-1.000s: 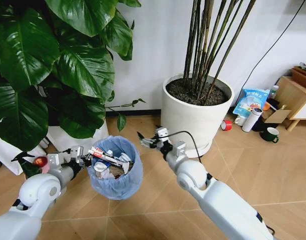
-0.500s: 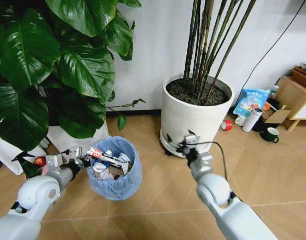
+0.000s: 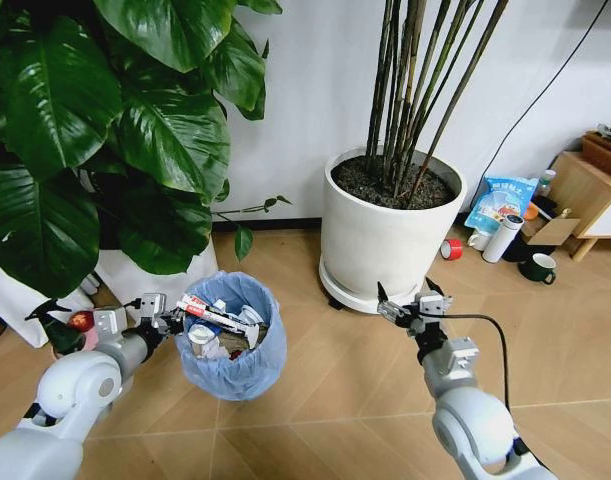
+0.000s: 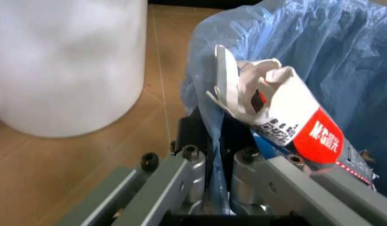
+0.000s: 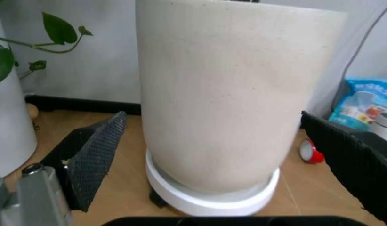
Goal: Pick up the trash bin and place the garbage on the floor into it.
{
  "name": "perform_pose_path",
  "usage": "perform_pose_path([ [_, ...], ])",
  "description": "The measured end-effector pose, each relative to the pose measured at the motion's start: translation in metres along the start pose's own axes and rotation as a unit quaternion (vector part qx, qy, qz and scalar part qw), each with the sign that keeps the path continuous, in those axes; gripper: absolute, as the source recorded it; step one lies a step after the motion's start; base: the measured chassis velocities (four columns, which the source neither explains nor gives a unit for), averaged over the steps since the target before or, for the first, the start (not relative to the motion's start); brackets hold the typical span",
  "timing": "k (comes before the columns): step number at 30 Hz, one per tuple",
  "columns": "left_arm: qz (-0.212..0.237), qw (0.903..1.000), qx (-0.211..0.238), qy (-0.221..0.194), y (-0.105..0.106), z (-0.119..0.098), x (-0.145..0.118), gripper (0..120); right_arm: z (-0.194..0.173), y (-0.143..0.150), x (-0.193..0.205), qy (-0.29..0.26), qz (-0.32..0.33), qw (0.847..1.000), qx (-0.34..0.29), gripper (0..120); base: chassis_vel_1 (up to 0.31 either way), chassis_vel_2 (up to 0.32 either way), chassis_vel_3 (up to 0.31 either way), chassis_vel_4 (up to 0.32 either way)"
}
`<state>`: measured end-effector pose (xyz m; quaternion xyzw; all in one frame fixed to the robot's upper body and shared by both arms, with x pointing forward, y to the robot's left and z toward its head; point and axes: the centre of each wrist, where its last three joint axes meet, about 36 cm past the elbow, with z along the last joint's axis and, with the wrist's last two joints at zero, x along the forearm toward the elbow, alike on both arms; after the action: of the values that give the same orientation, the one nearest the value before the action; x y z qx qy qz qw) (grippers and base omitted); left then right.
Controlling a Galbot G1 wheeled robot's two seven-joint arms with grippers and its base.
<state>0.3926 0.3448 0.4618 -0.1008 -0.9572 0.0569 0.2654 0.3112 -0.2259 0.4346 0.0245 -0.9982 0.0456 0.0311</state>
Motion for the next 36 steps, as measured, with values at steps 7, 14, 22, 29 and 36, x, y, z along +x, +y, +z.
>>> perform_pose_path([
  [7,0.003,1.0,-0.002,-0.001,-0.004,0.002,0.002,0,0.001,-0.006,0.014,-0.001,0.012,1.0,0.011,100,0.15,-0.144,-0.16,0.139],
  [14,0.006,1.0,-0.002,-0.005,-0.009,0.001,0.005,0,-0.002,-0.014,0.022,-0.006,0.024,1.0,0.016,100,0.139,-0.132,-0.139,0.141],
  [22,0.006,0.9999,-0.005,-0.007,-0.01,0.001,0.007,0,-0.005,-0.016,0.027,-0.014,0.019,1.0,0.019,100,0.122,-0.143,-0.141,0.138],
  [29,0.001,0.9999,-0.009,-0.008,-0.008,-0.002,0.009,0,-0.003,-0.014,0.03,-0.015,0.014,1.0,0.021,100,0.174,-0.178,-0.176,0.18],
  [36,-0.001,0.9999,-0.008,-0.009,-0.007,-0.003,0.009,0,0.0,-0.011,0.031,-0.012,0.007,1.0,0.024,100,0.169,-0.175,-0.185,0.169],
])
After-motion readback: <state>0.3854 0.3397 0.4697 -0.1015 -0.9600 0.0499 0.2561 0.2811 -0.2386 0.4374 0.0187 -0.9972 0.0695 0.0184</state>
